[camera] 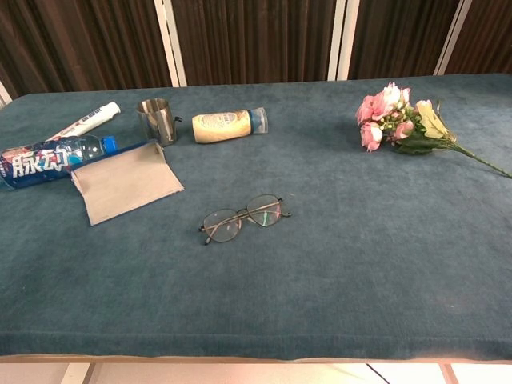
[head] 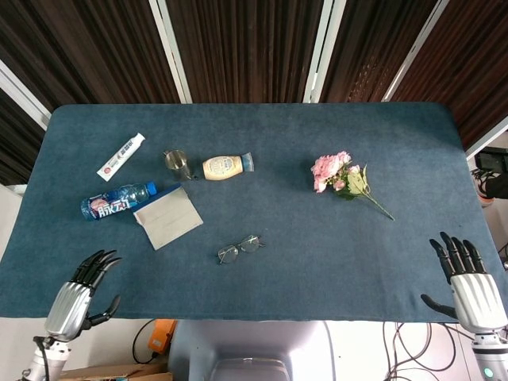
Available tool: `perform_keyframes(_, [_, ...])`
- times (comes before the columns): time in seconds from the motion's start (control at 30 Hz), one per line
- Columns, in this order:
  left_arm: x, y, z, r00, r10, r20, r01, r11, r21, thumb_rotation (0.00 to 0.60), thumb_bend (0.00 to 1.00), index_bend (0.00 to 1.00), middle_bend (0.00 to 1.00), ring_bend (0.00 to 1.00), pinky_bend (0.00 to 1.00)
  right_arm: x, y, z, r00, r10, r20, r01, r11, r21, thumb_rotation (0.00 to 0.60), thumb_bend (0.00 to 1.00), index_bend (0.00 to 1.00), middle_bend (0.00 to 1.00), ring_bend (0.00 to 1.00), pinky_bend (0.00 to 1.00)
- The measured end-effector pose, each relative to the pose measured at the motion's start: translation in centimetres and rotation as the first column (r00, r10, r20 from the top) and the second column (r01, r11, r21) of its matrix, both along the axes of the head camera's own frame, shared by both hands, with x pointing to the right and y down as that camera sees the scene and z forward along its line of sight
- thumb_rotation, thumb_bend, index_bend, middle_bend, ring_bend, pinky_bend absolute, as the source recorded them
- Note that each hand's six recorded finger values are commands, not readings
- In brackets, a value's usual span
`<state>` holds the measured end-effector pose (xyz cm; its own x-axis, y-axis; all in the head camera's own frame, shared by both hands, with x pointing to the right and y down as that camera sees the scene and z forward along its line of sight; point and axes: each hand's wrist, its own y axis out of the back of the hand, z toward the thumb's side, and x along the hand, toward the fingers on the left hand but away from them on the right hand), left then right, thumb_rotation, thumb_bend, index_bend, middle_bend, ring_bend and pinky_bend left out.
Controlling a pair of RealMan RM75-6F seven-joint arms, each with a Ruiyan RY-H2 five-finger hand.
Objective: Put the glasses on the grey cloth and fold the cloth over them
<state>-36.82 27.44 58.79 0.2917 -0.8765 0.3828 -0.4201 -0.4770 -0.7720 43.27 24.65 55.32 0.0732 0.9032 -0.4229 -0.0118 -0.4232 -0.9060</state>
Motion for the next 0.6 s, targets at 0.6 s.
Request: perform_keyframes(0.6, [13.4, -4.3, 6.1, 0.990, 0.099, 0.096, -0.088, 0.990, -0.112, 0.600, 0.35, 0.32, 0.08, 0.00, 0.02, 1.6, -0.9, -1.8, 0.995, 0.049, 0.091, -0.049, 0.999, 0.003, 0.600, 0.13, 0.00, 0.00, 0.00, 0.00])
